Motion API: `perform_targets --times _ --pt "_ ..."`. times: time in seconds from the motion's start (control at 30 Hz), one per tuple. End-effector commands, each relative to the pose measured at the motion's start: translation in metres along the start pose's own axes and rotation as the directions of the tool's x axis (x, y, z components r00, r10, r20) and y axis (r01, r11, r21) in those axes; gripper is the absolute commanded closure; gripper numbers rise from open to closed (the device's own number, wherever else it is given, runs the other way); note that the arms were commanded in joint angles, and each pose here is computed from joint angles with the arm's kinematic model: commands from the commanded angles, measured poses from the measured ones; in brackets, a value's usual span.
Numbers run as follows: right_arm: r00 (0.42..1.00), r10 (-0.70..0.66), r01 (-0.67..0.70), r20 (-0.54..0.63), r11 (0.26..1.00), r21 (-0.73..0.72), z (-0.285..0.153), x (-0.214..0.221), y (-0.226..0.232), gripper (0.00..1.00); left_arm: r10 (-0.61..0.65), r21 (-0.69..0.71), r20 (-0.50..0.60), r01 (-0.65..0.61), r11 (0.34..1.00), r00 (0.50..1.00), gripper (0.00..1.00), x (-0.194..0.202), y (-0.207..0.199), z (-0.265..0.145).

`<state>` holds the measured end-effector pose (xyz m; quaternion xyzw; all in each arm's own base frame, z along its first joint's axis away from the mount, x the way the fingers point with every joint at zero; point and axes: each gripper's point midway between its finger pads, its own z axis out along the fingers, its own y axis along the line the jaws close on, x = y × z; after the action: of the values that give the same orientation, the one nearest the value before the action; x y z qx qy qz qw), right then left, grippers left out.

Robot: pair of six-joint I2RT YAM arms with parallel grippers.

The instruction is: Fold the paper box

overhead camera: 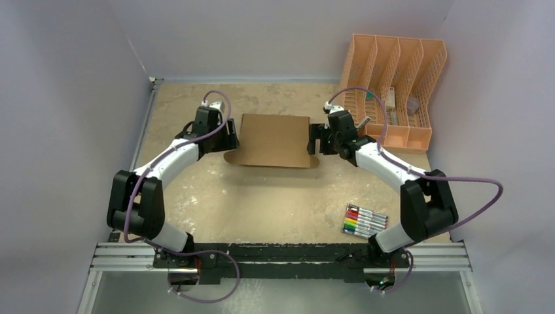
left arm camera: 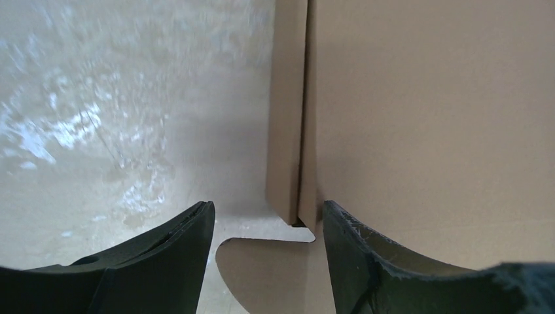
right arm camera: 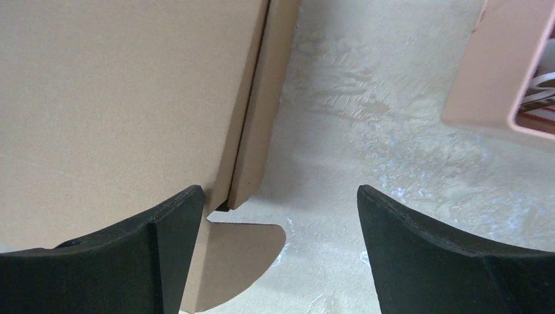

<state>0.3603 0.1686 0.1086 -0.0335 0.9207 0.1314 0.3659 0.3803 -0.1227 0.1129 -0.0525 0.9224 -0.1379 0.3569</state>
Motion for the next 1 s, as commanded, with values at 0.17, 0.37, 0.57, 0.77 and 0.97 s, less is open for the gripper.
perform_targets --times 0.17,0.37,0.57,0.77,0.97 --pt "1.000 -0.006 0.006 -0.021 1.000 -0.019 0.037 0.026 -0.004 0.15 -0.029 -0.002 -0.035 0.029 1.000 0.999 0.43 0.046 0.017 0.024" --pt "0.999 -0.039 0.039 -0.015 0.999 -0.003 0.041 0.029 -0.009 0.16 -0.070 -0.019 -0.072 0.069 0.997 0.995 0.46 0.074 0.027 0.028" --pt "0.990 -0.128 0.130 0.059 0.990 -0.048 0.021 -0.002 0.003 0.16 -0.057 -0.030 -0.011 0.057 0.998 0.998 0.43 0.055 0.026 0.009" --pt "0.938 -0.291 0.306 0.186 0.951 -0.056 -0.003 -0.043 0.011 0.14 -0.055 -0.002 0.088 0.055 0.998 0.995 0.39 0.014 0.012 -0.012" --pt "0.943 -0.282 0.304 0.175 0.946 -0.113 -0.012 -0.037 0.020 0.14 -0.064 0.017 0.127 0.063 0.998 0.990 0.38 0.008 0.008 -0.025"
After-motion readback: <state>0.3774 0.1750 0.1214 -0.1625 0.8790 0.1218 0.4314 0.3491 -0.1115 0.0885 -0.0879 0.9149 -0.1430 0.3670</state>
